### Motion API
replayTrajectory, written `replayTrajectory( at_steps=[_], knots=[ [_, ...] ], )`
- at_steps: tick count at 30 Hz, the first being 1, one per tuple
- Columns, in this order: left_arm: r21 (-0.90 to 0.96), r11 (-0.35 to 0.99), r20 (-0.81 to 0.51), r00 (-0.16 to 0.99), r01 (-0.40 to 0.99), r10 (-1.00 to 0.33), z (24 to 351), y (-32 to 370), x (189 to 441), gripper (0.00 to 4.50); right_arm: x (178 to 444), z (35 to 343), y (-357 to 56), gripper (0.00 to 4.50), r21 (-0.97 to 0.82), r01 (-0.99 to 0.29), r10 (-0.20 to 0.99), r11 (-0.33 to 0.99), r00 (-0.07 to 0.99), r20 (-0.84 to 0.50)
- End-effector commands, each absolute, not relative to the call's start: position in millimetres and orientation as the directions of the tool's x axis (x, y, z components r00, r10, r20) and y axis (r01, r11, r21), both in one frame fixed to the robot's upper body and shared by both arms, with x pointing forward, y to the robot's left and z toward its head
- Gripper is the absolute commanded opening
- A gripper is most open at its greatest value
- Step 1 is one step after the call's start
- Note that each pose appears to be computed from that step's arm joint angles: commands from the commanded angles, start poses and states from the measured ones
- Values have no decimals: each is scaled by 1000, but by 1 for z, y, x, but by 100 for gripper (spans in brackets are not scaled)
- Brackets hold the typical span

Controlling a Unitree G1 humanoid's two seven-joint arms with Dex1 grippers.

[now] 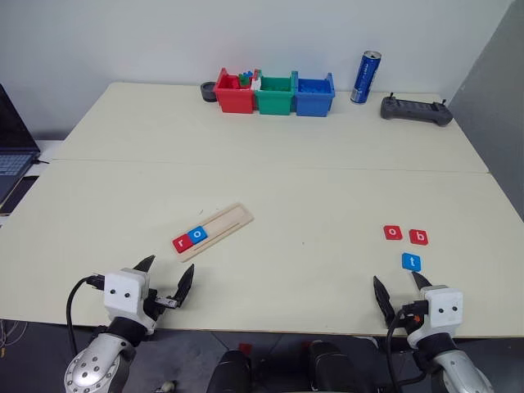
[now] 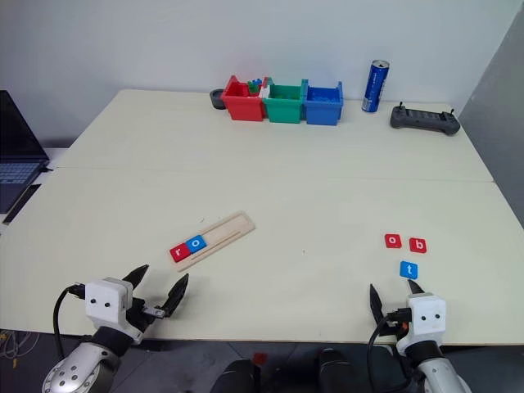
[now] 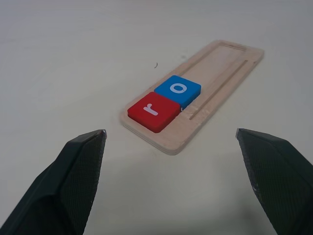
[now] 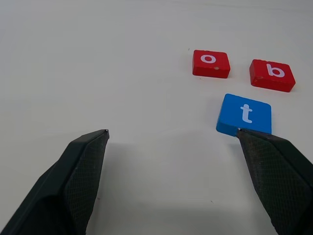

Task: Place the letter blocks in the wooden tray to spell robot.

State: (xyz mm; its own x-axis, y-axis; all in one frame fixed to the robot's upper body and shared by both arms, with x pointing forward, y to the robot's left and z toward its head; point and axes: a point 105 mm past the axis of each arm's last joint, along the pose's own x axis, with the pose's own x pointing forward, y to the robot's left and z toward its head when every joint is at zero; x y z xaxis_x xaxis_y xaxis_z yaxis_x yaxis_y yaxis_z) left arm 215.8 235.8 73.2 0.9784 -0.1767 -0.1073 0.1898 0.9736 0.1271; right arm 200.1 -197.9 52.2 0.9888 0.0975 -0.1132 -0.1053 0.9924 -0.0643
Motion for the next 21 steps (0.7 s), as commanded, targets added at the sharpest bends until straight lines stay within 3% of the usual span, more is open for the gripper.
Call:
replayTrajectory(
  at_steps=[1,8,15,18,21],
  knots=[
    [142,967,-101,975,213,-200,80,234,214,450,197,57,-201,445,-63,-99,93,993,992,-87],
    [94,963,-113,964,251,-241,77,237,211,450,198,63,-195,445,-78,-135,131,988,990,-61],
    [76,937,-83,939,341,-335,91,247,215,450,200,93,-160,445,-157,-434,438,887,899,-15],
    [113,901,-73,908,419,-413,106,239,229,450,195,106,-139,445,-117,-650,646,751,760,-72],
    [146,867,-86,879,476,-469,114,237,237,450,194,118,-128,445,-113,-743,737,659,669,-98]
  ],
)
